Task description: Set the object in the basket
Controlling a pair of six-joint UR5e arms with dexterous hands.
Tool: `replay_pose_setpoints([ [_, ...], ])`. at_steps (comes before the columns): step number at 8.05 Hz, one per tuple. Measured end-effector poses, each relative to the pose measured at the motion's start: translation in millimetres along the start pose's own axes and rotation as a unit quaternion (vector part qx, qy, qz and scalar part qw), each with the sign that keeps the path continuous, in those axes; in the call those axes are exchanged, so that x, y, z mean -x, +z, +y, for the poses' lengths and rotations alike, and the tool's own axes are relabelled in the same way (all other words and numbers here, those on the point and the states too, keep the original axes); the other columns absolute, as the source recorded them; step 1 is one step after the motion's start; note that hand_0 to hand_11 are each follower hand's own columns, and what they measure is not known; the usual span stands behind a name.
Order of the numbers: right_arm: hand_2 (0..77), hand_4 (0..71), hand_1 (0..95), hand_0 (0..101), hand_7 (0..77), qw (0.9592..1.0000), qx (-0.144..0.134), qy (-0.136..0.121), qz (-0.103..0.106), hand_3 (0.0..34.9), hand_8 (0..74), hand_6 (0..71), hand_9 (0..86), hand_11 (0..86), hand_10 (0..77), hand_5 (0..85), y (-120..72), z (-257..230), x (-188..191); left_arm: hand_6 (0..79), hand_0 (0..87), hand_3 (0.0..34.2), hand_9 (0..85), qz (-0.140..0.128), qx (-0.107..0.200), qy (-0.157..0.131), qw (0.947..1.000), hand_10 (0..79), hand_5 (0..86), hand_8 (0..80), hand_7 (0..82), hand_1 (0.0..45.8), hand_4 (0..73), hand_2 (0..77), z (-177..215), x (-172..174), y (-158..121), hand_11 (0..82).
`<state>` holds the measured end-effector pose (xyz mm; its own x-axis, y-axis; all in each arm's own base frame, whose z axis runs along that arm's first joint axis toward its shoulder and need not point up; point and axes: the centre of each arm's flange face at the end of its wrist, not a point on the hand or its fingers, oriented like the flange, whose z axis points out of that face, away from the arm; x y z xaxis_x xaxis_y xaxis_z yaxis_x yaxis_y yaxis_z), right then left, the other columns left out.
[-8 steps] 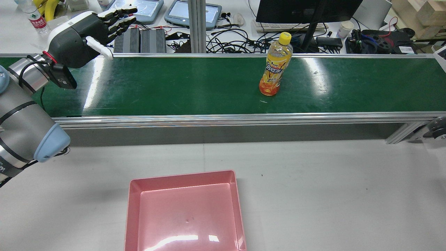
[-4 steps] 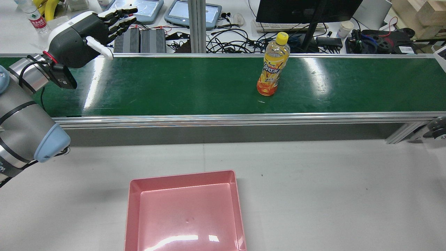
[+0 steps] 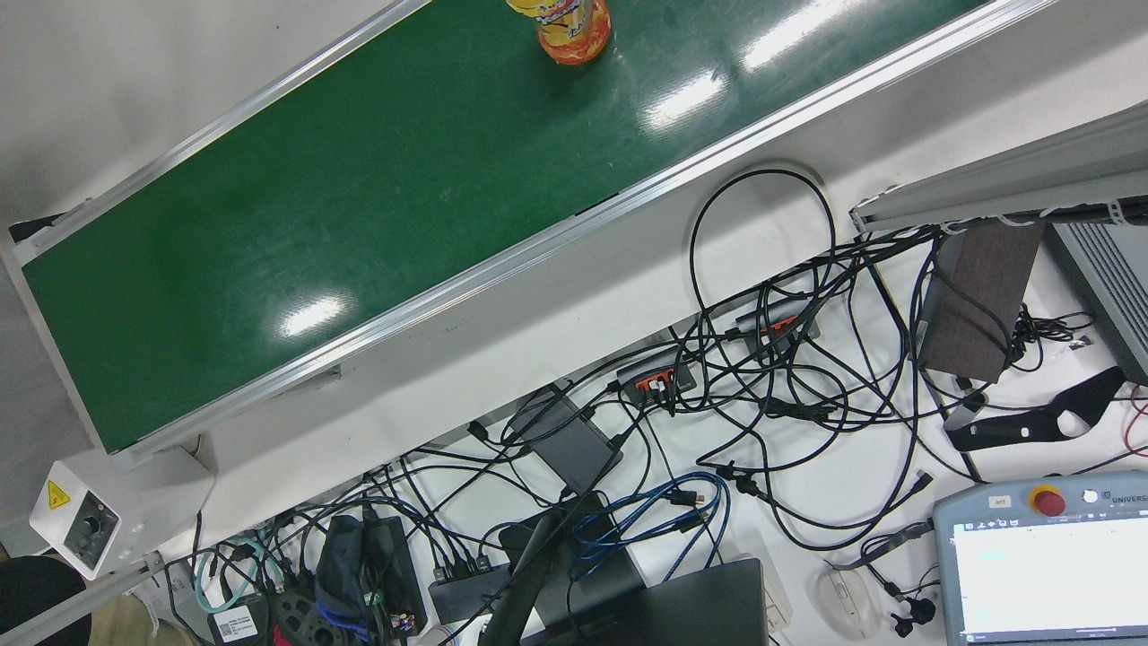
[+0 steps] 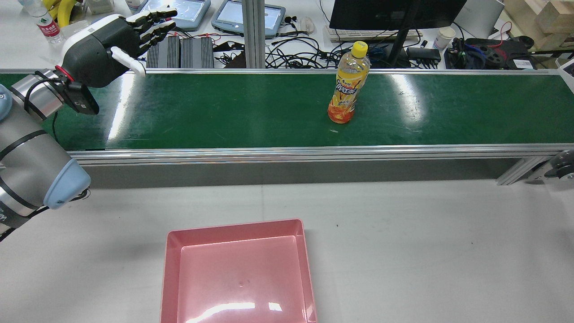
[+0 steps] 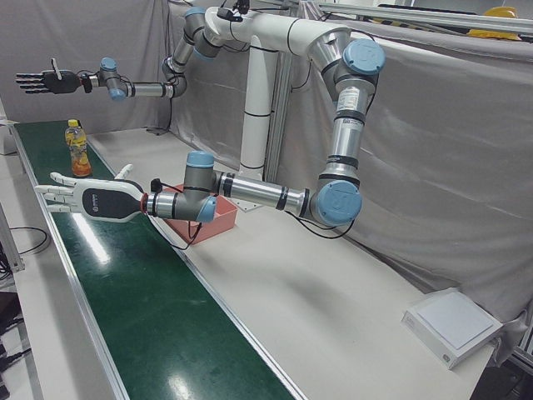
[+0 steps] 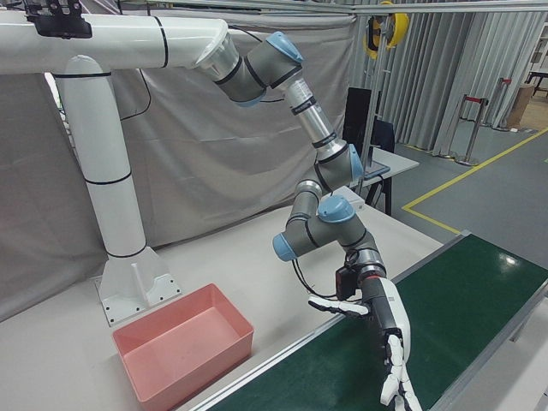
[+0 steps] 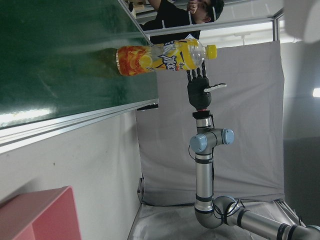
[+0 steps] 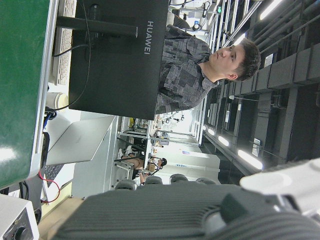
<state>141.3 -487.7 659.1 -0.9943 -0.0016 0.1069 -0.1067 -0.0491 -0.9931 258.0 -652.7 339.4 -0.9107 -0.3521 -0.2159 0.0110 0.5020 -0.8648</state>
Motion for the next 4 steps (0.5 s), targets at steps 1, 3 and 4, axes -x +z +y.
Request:
replay_pose_setpoints([
  [1,0.5,0.0,0.0,0,0.5,1.0000,0.000,0.000,0.000,0.1,0.0,0.0,0.0,0.0,0.0,0.0,0.0,0.0,0.0,0.5,60.5,1.4,8.7,0.000,0.000,0.000,1.0000,0.5,16.9,6.5,1.1,3.3,13.6,0.0,0.0,0.0,-0.1,3.3],
  [3,0.5,0.0,0.0,0,0.5,1.0000,0.000,0.000,0.000,0.0,0.0,0.0,0.0,0.0,0.0,0.0,0.0,-0.2,0.0,0.5,60.6,1.3,8.7,-0.001,-0.001,0.000,1.0000,0.5,16.9,7.1,1.1,3.3,13.6,0.0,-0.1,0.1,-0.1,3.3],
  [4,0.5,0.0,0.0,0,0.5,1.0000,0.000,0.000,0.000,0.0,0.0,0.0,0.0,0.0,0.0,0.0,0.0,-0.2,0.0,0.5,60.6,1.2,9.8,-0.001,-0.001,0.000,1.0000,0.5,16.9,7.1,1.1,3.3,13.6,0.0,-0.1,0.1,-0.1,3.3],
])
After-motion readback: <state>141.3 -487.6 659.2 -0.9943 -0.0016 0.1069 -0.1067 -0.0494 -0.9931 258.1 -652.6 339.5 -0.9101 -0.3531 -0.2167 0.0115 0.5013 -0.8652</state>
